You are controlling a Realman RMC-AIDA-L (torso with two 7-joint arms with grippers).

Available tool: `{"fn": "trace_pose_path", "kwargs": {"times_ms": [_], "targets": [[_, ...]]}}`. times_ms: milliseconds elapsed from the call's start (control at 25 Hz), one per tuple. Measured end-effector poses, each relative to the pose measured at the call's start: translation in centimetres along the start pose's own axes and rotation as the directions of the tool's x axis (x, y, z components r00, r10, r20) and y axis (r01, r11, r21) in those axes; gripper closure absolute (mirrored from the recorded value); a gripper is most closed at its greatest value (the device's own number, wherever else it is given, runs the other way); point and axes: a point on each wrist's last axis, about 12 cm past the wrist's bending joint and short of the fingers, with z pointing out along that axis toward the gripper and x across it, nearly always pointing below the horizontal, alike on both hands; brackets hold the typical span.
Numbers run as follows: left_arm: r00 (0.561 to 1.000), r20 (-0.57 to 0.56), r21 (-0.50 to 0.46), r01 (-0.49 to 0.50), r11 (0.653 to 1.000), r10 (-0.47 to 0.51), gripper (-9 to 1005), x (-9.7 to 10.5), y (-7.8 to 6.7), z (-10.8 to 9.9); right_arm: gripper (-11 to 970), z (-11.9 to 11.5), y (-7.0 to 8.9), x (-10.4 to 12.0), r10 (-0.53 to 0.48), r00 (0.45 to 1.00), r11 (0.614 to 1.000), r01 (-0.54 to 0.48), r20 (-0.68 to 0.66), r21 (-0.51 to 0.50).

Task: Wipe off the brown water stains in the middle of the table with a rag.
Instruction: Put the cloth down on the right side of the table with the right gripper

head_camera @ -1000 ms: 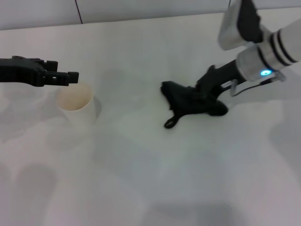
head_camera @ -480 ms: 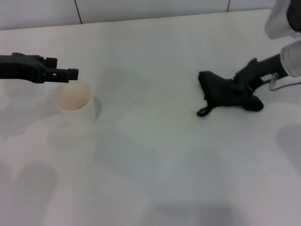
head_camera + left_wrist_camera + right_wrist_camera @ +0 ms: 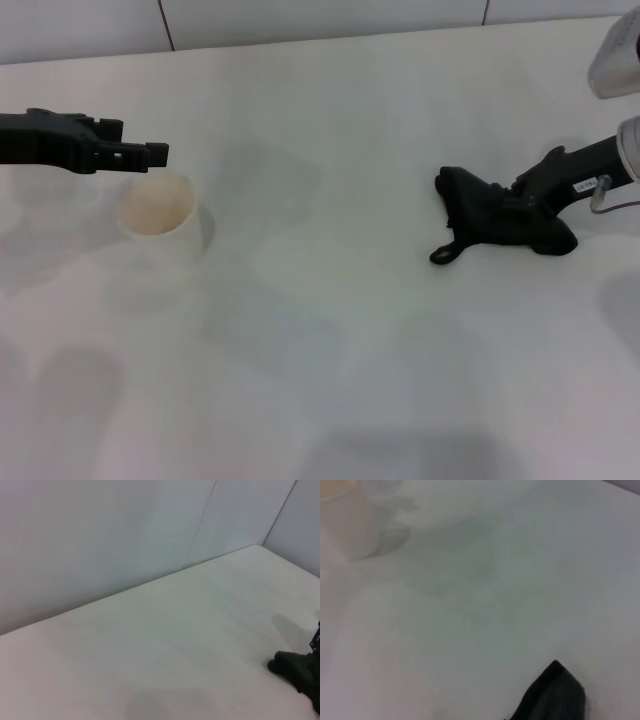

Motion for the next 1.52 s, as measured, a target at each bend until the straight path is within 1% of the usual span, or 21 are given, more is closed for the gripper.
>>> {"fn": "trace_pose_path", "kwargs": {"times_ms": [160,320,520,800,1000,1360,1520], "targets": [[1.0,0.0,-0.001,0.0,1.0,0.0,116,0.0,0.0,0.0,871,0.1,0.3,-0.3,-0.012,1.0,1.0,0.013,0.006,-0.027],[1.0,-0.001,-0.001,0.0,1.0,0.0,116,0.0,0.0,0.0,829,0.1,0.8,-0.6,-0.039,0.999,0.997,0.04,0.025,-0.066],[1.0,-0.001,-0.002,0.001,1.0,-0.001,116,0.1,0.0,0.0,777,-0.4,0.9,-1.1,-0.033,0.995,0.995,0.041,0.094,-0.086],[1.0,0.001,-0.002,-0.005,1.0,0.005,116,-0.2,0.0,0.0,704,-0.5,0.6,-0.6,-0.024,0.994,0.998,0.031,0.106,-0.059],[1.0,-0.005,-0.01,-0.01,1.0,0.01,116,-0.4,0.1,0.1,534,-0.3,0.4,-0.4,-0.017,0.995,0.999,0.02,0.095,-0.033],[1.0,-0.01,-0.013,-0.011,1.0,0.011,116,-0.3,0.1,0.1,242,-0.6,0.3,-0.6,-0.004,0.993,0.999,0.008,0.119,-0.031],[1.0,-0.011,-0.014,-0.011,1.0,0.011,116,-0.3,0.1,0.1,161,-1.1,0.1,-0.6,0.007,0.988,1.0,-0.002,0.151,-0.03]]}}
